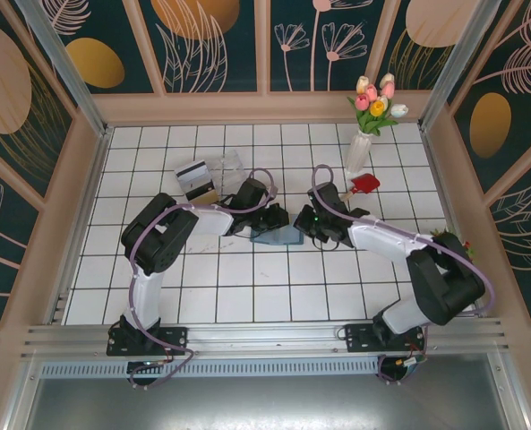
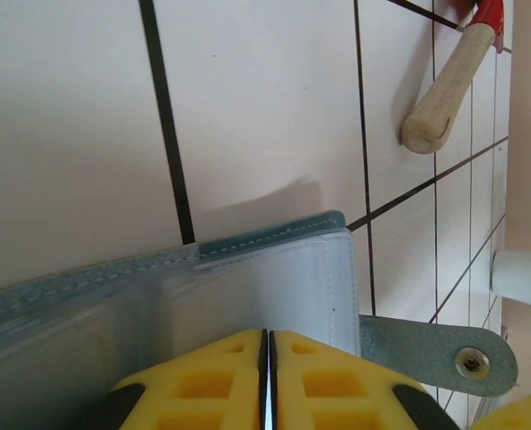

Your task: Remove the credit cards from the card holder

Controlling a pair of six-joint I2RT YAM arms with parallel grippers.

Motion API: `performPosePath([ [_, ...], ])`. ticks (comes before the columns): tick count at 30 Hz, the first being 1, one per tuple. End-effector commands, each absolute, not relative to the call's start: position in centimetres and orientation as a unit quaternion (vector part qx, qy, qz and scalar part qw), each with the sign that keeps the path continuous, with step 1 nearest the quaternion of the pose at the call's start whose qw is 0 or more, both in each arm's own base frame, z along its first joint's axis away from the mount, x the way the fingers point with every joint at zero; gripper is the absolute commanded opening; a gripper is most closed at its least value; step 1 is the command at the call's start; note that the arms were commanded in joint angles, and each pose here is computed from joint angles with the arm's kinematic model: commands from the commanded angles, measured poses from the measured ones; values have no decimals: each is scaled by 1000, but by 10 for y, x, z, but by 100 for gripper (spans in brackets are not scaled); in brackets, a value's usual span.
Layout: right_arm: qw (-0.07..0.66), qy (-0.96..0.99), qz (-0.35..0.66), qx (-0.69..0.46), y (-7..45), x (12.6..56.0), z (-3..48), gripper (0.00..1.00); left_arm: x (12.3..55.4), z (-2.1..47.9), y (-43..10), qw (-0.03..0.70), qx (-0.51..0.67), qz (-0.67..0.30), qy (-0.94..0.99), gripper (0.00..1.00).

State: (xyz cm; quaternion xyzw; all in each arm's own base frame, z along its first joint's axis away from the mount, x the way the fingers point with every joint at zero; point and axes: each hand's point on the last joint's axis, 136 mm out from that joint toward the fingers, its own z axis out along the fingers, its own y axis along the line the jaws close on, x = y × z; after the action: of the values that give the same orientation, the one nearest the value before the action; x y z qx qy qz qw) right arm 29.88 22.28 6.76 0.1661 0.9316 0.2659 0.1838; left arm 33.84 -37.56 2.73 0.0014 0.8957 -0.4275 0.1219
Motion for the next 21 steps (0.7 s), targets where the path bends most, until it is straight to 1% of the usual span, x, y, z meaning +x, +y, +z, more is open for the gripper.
performPosePath([
  [1, 166, 931, 279, 168, 231, 295, 55, 0, 334, 19, -373, 107, 9, -402, 909, 9],
  [5, 150, 935, 271, 171, 230, 292, 42, 0, 345, 48, -378, 133, 27, -402, 905, 8],
  [7, 145, 938, 264, 171, 229, 291, 37, 0, 350, 61, -379, 144, 34, -401, 904, 12],
  [12, 140, 942, 256, 166, 229, 290, 32, 0, 358, 89, -369, 171, 27, -393, 903, 27],
  [15, 144, 942, 255, 161, 231, 293, 35, 1, 359, 99, -352, 188, 10, -378, 906, 37],
  [19, 149, 942, 257, 155, 235, 297, 40, 3, 358, 95, -315, 202, -27, -335, 920, 50],
  [21, 149, 942, 257, 153, 236, 298, 40, 3, 352, 88, -302, 197, -38, -318, 926, 53],
])
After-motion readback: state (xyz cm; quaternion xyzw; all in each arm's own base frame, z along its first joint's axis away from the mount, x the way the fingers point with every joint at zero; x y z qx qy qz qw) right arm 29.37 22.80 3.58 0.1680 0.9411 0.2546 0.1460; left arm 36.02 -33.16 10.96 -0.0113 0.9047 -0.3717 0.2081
